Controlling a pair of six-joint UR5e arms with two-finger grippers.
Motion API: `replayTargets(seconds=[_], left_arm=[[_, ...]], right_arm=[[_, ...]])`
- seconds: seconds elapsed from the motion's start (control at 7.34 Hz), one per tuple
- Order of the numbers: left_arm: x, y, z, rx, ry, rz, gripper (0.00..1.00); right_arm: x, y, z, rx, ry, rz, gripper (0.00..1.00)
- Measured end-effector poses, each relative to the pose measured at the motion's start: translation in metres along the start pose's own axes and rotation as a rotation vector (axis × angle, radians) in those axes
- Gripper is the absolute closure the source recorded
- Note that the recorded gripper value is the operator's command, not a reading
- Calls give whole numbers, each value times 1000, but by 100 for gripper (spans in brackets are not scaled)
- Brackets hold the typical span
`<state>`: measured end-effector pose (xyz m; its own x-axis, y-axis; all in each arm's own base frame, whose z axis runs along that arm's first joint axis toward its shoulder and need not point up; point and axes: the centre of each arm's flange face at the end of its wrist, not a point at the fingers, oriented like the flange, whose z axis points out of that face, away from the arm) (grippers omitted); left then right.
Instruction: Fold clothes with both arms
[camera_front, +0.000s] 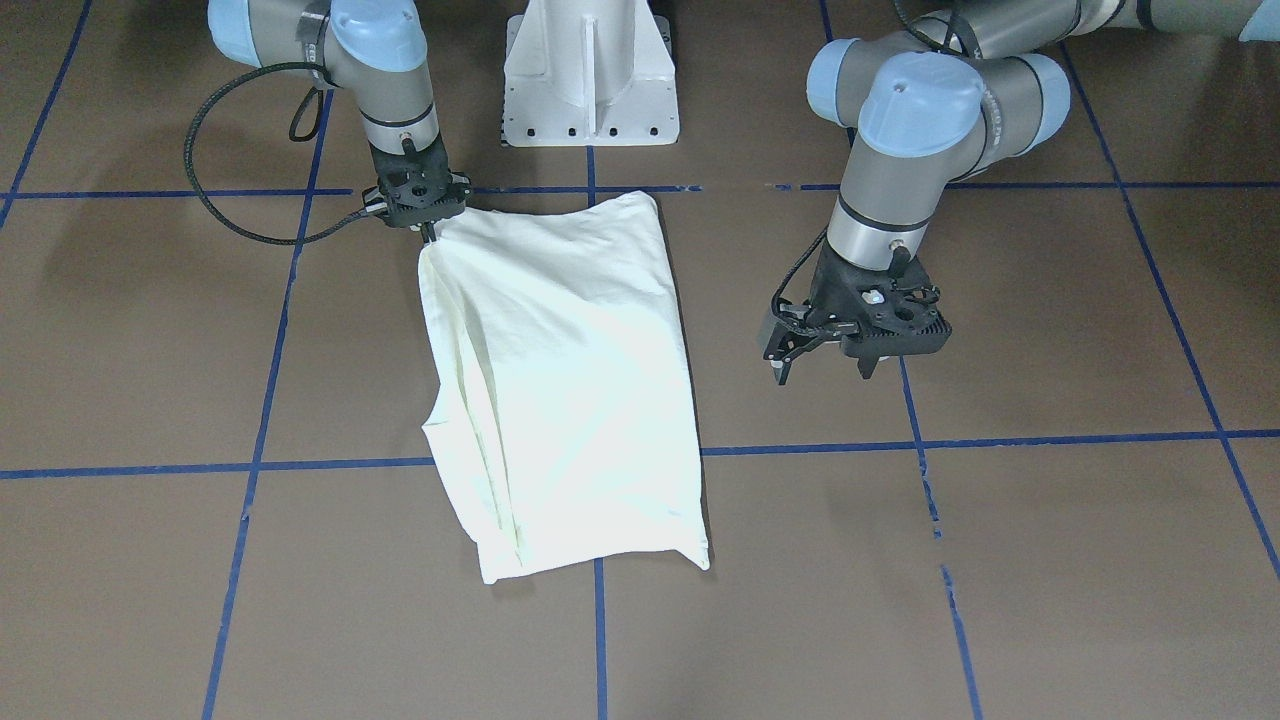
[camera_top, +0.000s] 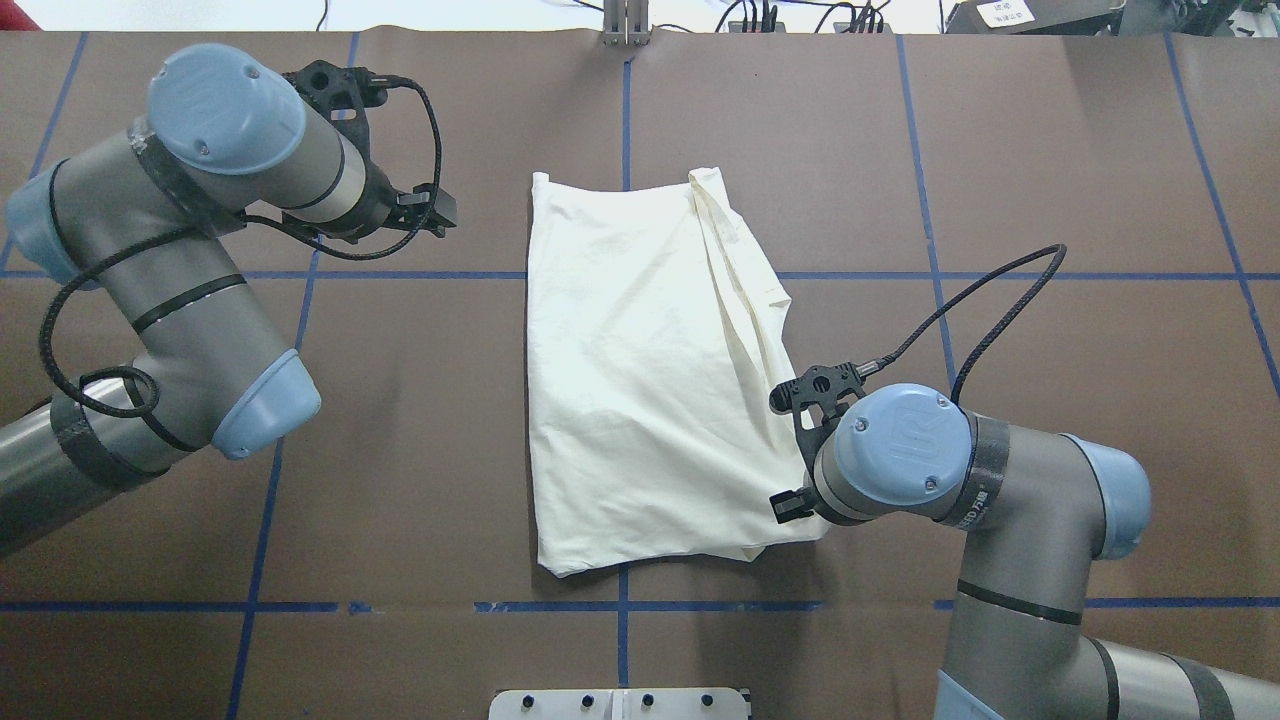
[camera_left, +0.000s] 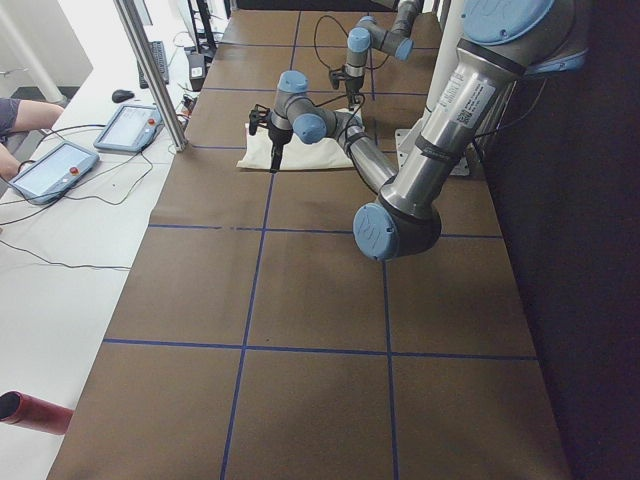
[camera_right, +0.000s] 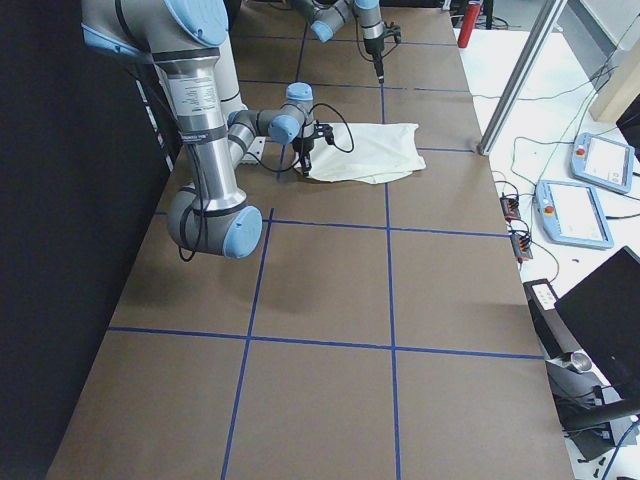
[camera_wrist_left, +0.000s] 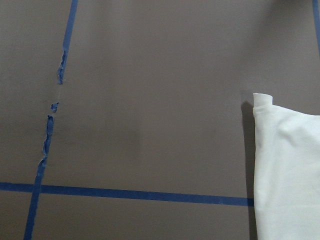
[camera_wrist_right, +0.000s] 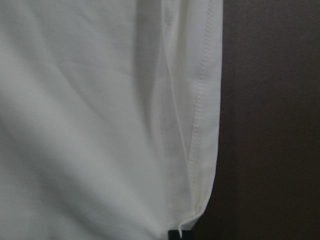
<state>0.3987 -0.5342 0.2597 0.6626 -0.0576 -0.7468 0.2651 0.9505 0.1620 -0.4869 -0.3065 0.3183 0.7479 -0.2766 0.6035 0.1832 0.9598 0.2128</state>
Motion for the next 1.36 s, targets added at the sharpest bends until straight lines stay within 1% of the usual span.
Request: replayTargets(seconds=[0.14, 0.27, 0.54, 0.68, 0.82, 0.95, 1.09, 1.36], left_arm=[[1, 0, 0, 0, 2, 2, 0], [3, 0, -1, 0, 5, 4, 0], [3, 0, -2, 1, 7, 7, 0], [3, 0, -2, 1, 7, 9, 0], [3, 0, -2, 1, 7, 10, 0], [3, 0, -2, 1, 7, 11, 0], [2, 0, -1, 1, 7, 12, 0], [1, 0, -1, 1, 6, 13, 0]], right_arm=[[3, -6, -2, 12, 1, 5, 0], [9, -24, -8, 35, 4, 8, 0], [10, -89, -13, 84, 29, 19, 0], [7, -122, -10, 95, 47, 31, 0], [3, -146, -4, 95, 66, 33, 0], [-1, -160, 4, 89, 83, 35, 0], [-5, -170, 11, 80, 96, 38, 0], [-9, -179, 23, 60, 113, 43, 0]])
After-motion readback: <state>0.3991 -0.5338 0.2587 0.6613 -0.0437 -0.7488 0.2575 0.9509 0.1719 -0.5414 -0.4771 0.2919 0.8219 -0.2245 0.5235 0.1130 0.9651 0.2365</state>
